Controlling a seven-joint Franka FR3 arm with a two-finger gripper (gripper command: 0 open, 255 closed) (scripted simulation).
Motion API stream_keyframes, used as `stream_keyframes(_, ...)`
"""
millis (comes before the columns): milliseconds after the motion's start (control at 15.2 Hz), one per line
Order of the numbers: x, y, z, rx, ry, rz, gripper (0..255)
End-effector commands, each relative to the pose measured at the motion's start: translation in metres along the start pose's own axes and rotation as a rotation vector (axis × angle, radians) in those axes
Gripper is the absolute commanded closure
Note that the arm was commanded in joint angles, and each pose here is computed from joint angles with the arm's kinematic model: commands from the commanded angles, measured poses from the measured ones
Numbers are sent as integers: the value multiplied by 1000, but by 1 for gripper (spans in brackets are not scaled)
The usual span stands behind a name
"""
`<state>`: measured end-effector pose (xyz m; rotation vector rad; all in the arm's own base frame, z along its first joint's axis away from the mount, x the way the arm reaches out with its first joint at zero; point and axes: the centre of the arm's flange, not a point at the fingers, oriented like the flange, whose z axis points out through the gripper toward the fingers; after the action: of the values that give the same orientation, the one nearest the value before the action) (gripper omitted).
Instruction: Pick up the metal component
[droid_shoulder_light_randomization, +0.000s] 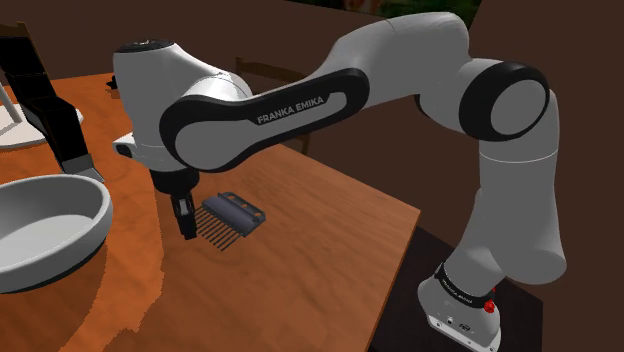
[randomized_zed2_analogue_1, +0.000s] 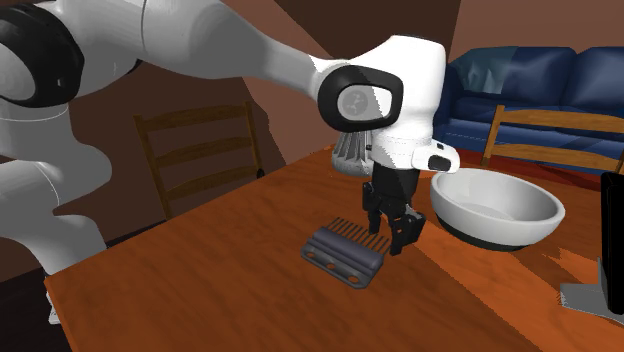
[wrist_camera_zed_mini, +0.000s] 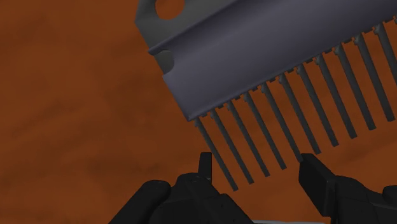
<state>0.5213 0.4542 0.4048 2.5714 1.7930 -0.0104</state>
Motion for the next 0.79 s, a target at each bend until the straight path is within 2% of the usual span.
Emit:
stream_keyframes(0,0,1,0,0,-1,1,255)
stream_keyframes(132,-1,0,1,0,-1,1,255)
stream_keyframes(726,-1,0,-47,0,-1,1,255)
